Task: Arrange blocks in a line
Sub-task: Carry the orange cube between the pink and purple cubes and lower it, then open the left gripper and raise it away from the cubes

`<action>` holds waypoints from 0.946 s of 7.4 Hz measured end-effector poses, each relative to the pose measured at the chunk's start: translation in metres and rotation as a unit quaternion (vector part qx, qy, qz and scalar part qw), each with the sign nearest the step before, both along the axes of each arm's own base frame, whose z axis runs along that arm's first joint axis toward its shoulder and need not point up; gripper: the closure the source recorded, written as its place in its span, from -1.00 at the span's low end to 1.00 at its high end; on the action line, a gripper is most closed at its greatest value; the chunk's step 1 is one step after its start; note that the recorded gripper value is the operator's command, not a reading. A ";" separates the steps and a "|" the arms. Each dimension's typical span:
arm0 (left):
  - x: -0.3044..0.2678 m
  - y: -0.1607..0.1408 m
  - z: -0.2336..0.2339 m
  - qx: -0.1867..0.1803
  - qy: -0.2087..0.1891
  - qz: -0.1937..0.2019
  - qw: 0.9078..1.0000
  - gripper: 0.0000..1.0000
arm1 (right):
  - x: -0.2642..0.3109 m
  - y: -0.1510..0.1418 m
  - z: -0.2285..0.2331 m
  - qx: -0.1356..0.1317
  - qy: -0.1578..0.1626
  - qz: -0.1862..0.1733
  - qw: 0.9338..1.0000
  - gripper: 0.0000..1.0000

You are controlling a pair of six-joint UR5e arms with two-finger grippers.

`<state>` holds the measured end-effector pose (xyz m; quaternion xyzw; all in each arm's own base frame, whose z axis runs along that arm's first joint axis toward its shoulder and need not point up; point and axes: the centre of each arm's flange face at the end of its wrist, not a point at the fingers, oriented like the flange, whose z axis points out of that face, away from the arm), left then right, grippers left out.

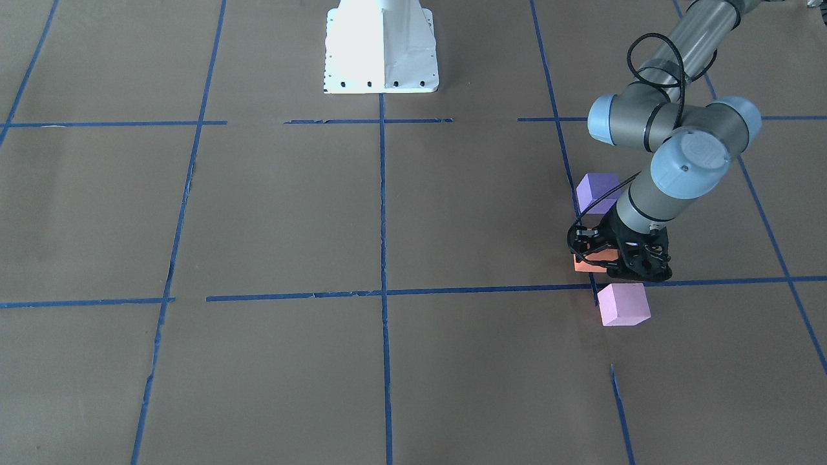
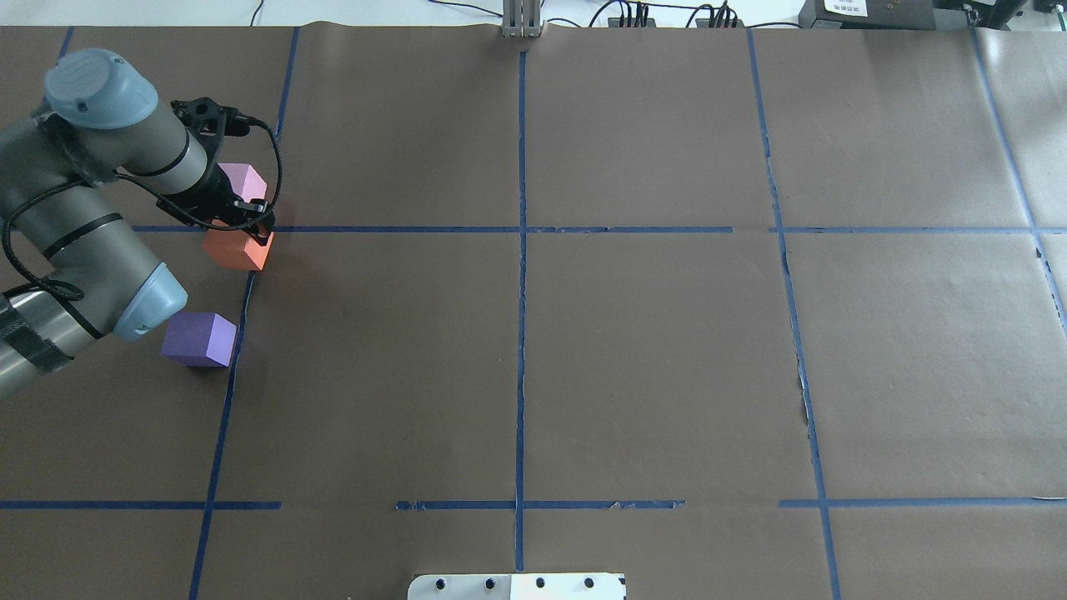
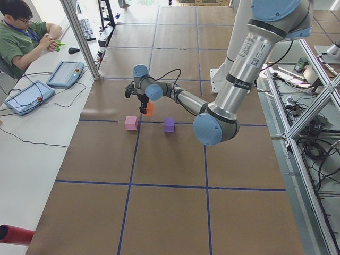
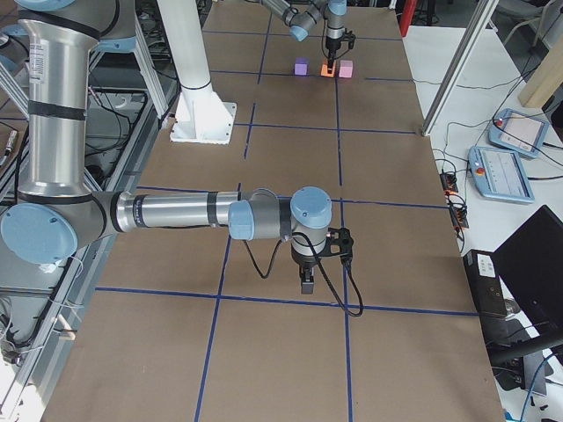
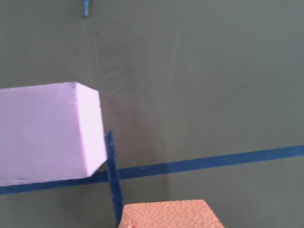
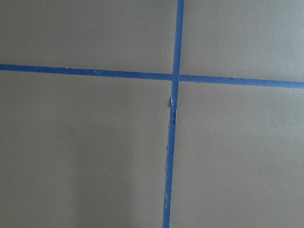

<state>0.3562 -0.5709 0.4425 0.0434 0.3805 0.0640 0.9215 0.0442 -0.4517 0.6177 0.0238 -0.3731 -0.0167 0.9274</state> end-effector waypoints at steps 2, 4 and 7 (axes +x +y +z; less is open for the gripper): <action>-0.006 0.006 0.022 -0.005 -0.011 0.006 1.000 -0.01 | 0.000 0.000 0.000 0.000 0.000 0.000 1.000 -1.00; -0.007 0.010 0.032 -0.012 -0.015 0.005 1.000 -1.00 | 0.000 0.000 0.000 0.000 0.000 0.000 1.000 -1.00; -0.012 0.010 0.023 -0.012 -0.008 -0.006 1.000 -1.00 | 0.000 0.000 0.000 0.000 0.000 0.000 1.000 -1.00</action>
